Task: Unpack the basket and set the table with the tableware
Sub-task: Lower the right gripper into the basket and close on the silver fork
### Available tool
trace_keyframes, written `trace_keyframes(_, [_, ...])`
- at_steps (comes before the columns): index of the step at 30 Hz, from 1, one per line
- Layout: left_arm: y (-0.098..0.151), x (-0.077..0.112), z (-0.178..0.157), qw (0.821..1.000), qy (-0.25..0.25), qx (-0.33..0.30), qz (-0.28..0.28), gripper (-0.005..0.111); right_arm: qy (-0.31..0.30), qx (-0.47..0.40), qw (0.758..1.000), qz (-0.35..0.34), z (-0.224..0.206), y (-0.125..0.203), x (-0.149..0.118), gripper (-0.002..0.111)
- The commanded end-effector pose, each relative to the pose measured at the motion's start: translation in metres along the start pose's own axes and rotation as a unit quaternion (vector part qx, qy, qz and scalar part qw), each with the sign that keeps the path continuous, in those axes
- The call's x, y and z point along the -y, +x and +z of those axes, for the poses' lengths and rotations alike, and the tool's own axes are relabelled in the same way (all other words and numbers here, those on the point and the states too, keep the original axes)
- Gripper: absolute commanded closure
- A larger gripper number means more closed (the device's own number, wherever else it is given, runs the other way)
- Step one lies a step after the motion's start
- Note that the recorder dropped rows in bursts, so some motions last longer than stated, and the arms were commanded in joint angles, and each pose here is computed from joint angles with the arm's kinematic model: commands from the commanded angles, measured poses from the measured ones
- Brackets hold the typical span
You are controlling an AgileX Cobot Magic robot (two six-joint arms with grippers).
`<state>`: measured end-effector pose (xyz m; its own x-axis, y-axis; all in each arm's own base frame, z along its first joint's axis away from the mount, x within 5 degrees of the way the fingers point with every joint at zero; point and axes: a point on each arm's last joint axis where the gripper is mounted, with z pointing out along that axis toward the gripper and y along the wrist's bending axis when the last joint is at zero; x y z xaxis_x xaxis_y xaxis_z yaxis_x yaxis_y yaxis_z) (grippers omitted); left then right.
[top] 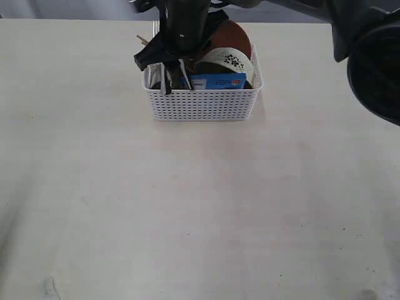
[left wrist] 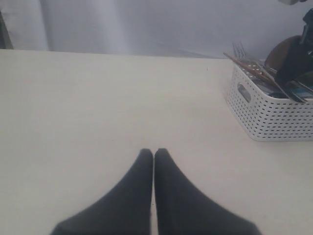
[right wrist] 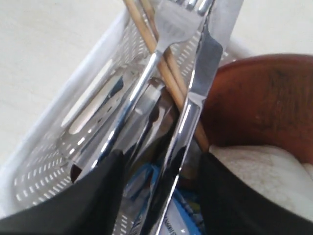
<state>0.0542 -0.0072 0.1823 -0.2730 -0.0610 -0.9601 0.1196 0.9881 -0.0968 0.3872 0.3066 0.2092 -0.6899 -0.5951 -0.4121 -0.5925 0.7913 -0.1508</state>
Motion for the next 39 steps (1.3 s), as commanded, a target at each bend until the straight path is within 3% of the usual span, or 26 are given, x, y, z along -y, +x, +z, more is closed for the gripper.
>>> trace_keyframes(1, [0.000, 0.000, 0.000, 1.000, 0.002, 0.003, -0.002, 0.105, 0.028, -0.008, 1.000, -0.009, 0.004, 0.000, 0.004, 0.063])
trace_keyframes(11, [0.000, 0.000, 0.000, 1.000, 0.002, 0.003, -0.002, 0.105, 0.030, -0.026, 0.999, -0.010, 0.016, 0.005, 0.003, 0.066])
trace_keyframes(18, [0.000, 0.000, 0.000, 1.000, 0.002, 0.003, -0.002, 0.105, 0.030, -0.026, 0.999, -0.018, 0.016, 0.005, 0.003, 0.108])
trace_keyframes(27, [0.000, 0.000, 0.000, 1.000, 0.002, 0.003, -0.002, 0.105, 0.044, -0.021, 0.999, -0.015, -0.002, -0.001, 0.008, 0.109])
trace_keyframes(29, [0.000, 0.000, 0.000, 1.000, 0.002, 0.003, -0.002, 0.105, 0.027, -0.006, 1.000, -0.003, -0.010, -0.007, 0.006, 0.097])
trace_keyframes(30, [0.000, 0.000, 0.000, 1.000, 0.002, 0.003, -0.002, 0.105, 0.000, 0.001, 1.000, 0.016, -0.014, -0.010, 0.005, 0.075])
trace_keyframes(32, [0.000, 0.000, 0.000, 1.000, 0.002, 0.003, -0.002, 0.105, -0.019, 0.002, 0.999, 0.041, -0.010, -0.011, 0.008, 0.055])
trace_keyframes(35, [0.000, 0.000, 0.000, 1.000, 0.002, 0.003, -0.002, 0.105, -0.015, -0.017, 0.998, 0.052, 0.006, -0.006, 0.014, 0.077])
trace_keyframes(39, [0.000, 0.000, 0.000, 1.000, 0.002, 0.003, -0.002, 0.105, -0.019, -0.018, 0.998, 0.052, 0.023, -0.005, 0.011, 0.073])
